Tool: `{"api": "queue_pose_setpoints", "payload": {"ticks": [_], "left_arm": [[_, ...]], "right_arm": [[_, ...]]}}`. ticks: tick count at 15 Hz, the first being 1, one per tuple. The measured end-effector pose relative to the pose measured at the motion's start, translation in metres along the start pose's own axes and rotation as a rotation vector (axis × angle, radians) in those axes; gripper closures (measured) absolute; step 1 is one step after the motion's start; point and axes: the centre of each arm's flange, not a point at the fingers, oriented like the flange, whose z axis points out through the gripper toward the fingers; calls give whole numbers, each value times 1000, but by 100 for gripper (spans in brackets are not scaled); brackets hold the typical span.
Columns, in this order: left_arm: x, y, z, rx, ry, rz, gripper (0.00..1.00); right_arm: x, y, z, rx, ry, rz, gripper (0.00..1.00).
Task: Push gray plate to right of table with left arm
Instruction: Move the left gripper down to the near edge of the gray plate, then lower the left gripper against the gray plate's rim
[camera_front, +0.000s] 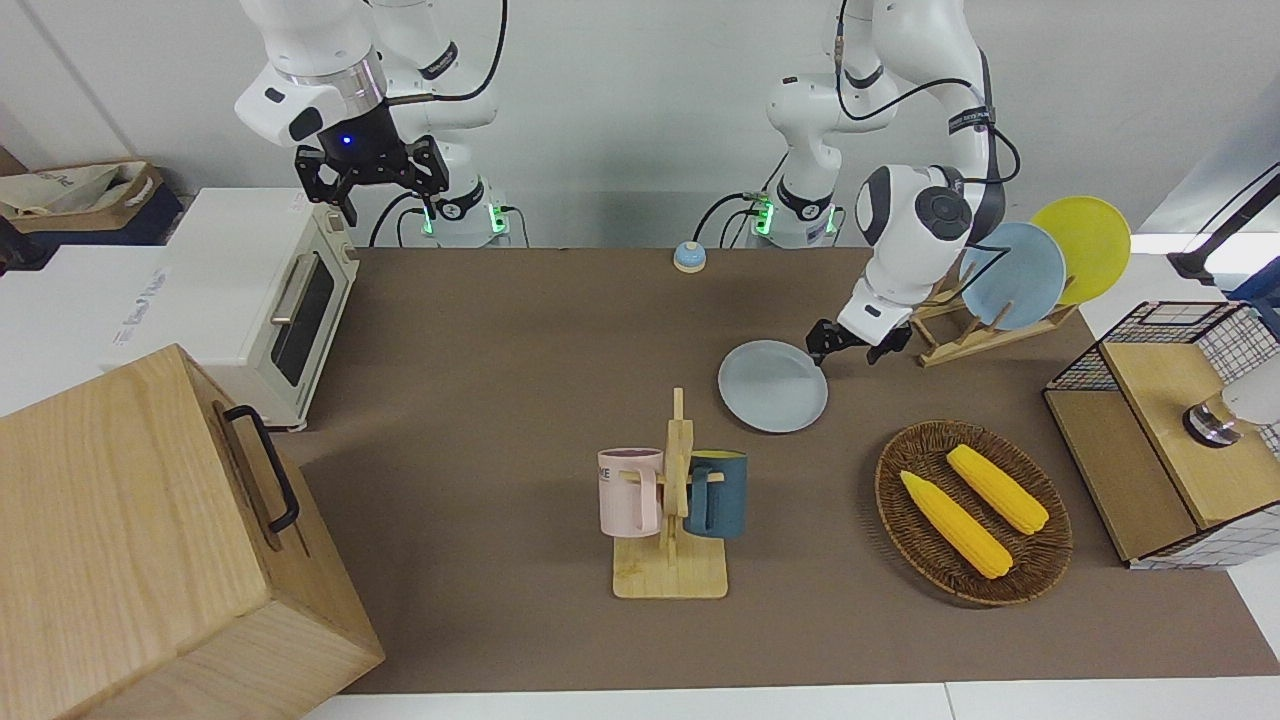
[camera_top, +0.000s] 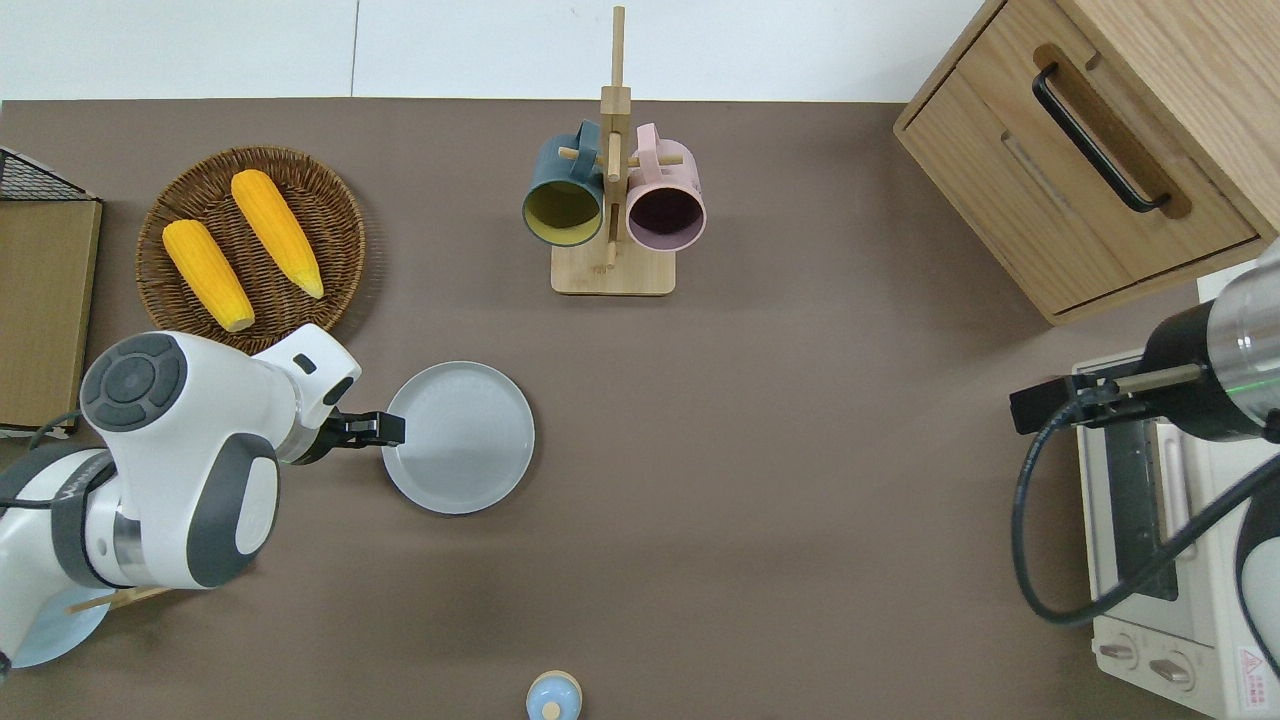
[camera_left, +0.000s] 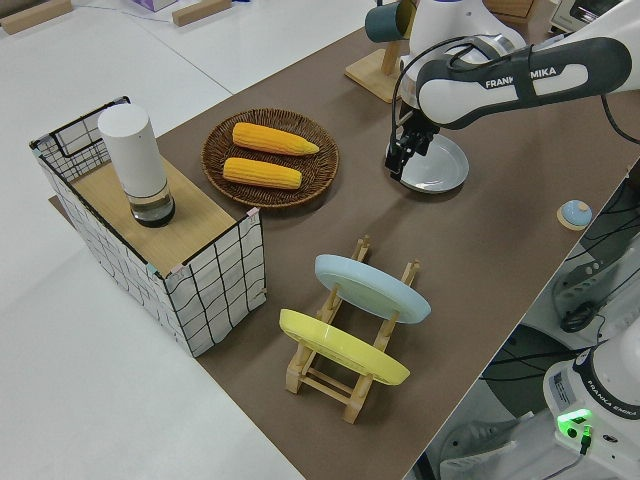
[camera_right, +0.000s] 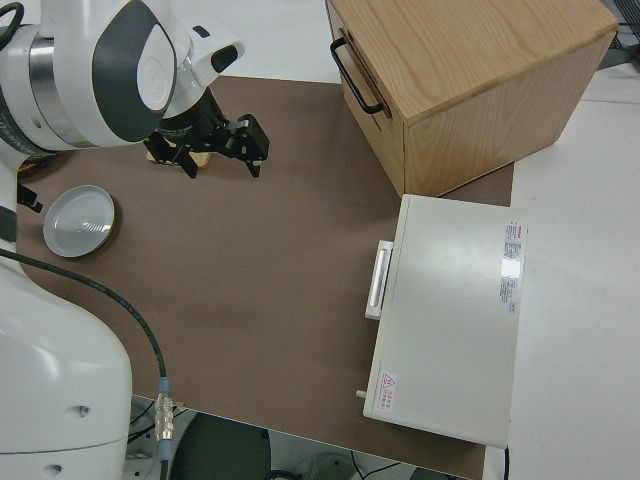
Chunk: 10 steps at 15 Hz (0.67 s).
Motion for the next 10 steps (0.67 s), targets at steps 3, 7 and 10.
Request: {"api": "queue_pose_setpoints", "payload": {"ticks": [3,7,10], "left_arm": [[-13,4,27,1,26,6,0],[-26,4,52,0,59,-1,0],[-28,14,60,-1,63,0,2]], "right_arm": [[0,0,0,0,0,0,1],[0,0,0,0,0,0,1],[0,0,0,0,0,0,1]]}}
